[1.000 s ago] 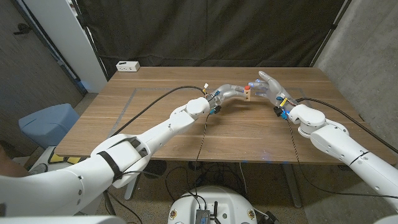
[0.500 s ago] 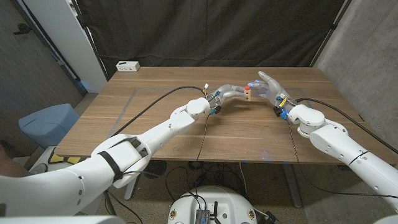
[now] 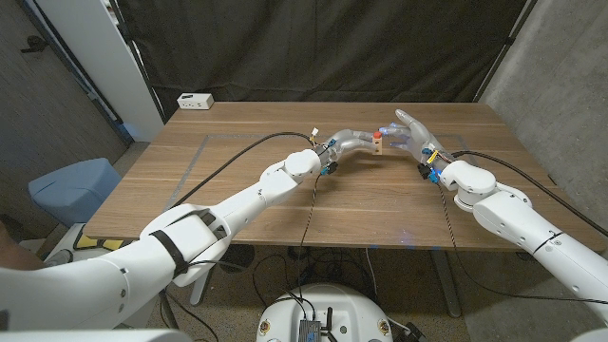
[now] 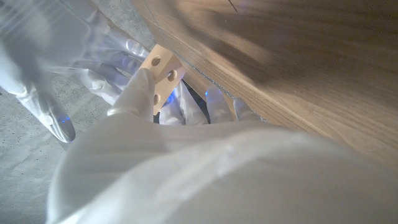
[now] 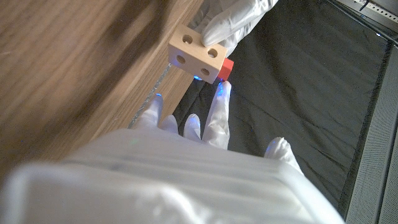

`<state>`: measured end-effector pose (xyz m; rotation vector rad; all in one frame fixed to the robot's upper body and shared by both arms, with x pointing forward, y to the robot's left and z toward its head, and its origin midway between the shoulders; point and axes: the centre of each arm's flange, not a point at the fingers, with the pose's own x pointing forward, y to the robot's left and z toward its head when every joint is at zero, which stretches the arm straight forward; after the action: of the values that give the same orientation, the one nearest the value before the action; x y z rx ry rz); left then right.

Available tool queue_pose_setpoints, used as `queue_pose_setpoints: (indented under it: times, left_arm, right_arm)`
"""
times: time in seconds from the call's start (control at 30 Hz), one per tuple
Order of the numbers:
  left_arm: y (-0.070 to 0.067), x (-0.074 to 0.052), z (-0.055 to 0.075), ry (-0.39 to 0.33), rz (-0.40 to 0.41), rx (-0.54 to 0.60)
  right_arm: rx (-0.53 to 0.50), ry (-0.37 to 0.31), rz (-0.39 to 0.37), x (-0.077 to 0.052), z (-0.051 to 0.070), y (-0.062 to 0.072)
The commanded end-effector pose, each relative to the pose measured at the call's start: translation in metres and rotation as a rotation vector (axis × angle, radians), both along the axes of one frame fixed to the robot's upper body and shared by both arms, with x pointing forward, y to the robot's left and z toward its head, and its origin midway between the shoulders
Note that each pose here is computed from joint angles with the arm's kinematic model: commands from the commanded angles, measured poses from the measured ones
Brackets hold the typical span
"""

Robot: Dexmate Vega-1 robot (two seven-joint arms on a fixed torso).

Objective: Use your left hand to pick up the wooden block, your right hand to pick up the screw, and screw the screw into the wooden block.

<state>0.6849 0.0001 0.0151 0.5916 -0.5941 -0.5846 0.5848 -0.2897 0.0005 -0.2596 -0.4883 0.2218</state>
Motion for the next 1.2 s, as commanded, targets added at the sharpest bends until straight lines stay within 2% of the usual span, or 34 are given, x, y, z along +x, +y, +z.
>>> queue_pose_setpoints:
  times: [0.03,1.2]
  left_arm:
    - [0.0001,-0.0013,0.0004,-0.003,-0.005,-0.002]
    - [-0.0017,-0.0034,-0.0016,-0.003,-0.008,-0.002]
  right_arm:
    - [-0.004,0.004,-0.005,-0.0045,-0.0014,0.0005]
    - [-0.001,-0.002,0.012,-0.0137,-0.0066,0.0073]
